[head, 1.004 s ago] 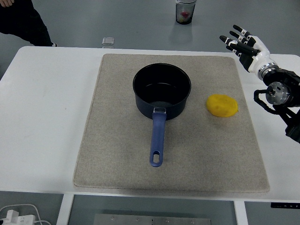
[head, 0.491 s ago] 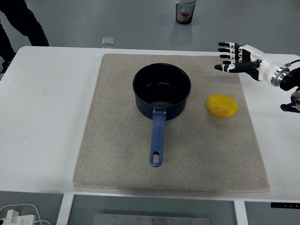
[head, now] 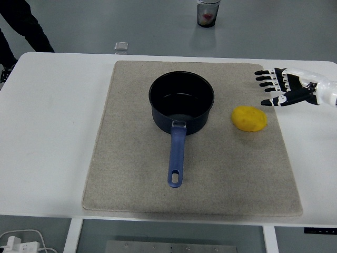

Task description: Put the potato in the blue pot

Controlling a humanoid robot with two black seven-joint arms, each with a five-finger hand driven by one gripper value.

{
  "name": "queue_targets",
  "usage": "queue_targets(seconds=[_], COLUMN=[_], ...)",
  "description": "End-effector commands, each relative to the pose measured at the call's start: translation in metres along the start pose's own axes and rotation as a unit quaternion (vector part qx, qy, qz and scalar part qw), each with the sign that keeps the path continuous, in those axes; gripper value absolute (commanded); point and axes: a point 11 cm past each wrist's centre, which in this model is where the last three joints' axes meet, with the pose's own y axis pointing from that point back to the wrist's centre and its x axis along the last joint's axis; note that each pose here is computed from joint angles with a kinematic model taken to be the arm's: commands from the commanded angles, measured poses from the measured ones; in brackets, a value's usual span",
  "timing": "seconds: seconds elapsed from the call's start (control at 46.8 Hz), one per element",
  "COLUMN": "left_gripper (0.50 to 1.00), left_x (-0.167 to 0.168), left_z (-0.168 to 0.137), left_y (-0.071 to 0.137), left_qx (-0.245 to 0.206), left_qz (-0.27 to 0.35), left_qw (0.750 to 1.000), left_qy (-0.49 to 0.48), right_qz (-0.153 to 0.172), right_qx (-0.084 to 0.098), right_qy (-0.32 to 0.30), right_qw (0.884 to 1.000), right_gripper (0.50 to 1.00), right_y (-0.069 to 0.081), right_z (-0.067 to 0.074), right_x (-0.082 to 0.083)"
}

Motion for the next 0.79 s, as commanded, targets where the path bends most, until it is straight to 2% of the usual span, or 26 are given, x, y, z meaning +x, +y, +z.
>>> queue_targets(seconds=[0.0,0.15,0.299,0.385,0.769], left_gripper=[0.996,0.996,0.996,0.996,0.996], left_x=[0.000,0.000,0.000,0.000,0.000], left_z=[0.000,0.000,0.000,0.000,0.000], left_y=[0.000,0.000,0.000,0.000,0.000], left_qx=[-0.001,0.000,0.000,0.000,0.000], left_qz=[0.000,0.000,-0.001,0.000,0.000], left_qw=[1.000,1.000,1.000,1.000,1.000], left_qy=[0.000,0.000,0.000,0.000,0.000], right_qz=[0.003,0.026,0.028,0.034,0.018], right_qx=[0.008,0.015,0.017,0.015,0.013], right_qy=[0.011,0.041,0.083,0.085,0.067], right_qw=[1.000,0.999,0.996,0.996,0.998], right_gripper=[0.928,0.928,0.926,0.926,0.926], right_y=[0.002,-0.001,-0.002,-0.002,-0.004], right_z=[0.000,0.002,0.005,0.009,0.025], right_x=[0.000,0.000,-0.003,-0.003,-0.022])
